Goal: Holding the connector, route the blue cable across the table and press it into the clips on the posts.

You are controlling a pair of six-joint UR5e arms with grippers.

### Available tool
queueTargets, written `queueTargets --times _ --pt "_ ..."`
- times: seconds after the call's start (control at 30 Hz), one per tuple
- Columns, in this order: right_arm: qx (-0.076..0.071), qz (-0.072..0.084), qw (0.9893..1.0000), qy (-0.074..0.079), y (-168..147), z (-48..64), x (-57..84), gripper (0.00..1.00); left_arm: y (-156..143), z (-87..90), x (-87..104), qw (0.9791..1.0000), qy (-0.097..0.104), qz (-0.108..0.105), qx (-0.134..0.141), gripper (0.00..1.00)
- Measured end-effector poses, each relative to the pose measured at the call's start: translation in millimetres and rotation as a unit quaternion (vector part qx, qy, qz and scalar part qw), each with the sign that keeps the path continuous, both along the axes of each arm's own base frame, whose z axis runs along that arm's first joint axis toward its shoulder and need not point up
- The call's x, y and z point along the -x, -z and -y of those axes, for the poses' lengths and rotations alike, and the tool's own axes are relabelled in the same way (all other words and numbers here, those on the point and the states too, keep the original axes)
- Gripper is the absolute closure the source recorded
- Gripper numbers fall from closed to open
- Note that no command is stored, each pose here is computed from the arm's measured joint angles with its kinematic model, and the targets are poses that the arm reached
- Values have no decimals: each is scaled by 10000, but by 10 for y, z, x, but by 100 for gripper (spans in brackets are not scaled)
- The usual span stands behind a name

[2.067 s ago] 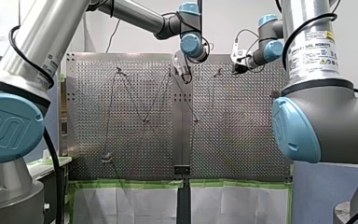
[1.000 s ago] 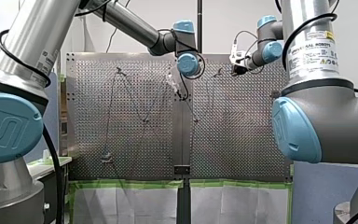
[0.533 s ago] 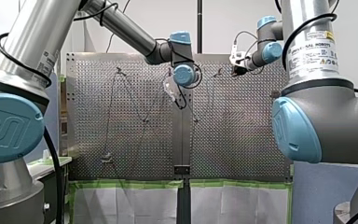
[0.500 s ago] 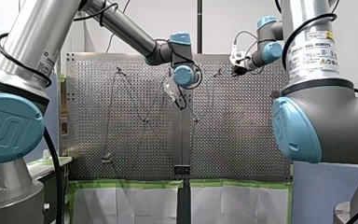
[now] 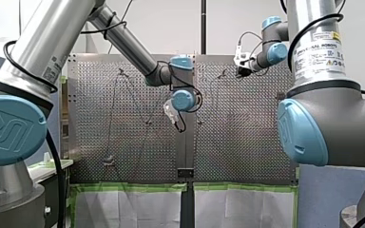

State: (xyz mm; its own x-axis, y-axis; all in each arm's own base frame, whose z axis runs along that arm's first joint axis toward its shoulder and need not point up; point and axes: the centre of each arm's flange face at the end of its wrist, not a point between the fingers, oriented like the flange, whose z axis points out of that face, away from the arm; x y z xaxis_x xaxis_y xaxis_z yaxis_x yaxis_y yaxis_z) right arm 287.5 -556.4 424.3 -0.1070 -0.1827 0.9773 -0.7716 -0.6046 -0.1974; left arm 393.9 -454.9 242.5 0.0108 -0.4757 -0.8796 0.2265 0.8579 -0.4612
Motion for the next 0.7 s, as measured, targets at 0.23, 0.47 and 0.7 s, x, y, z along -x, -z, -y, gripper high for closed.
queueTargets --times 0.23,0.47,0.7 --pt "1 -2 10000 1 1 3 2 100 549 -36 142 9996 20 -243 -144 0" --pt "4 -17 10000 8 10 7 6 100 1075 -111 321 9977 51 -439 -504 0" --pt "10 -21 10000 49 12 20 22 100 1537 -227 504 9947 80 -627 -813 0"
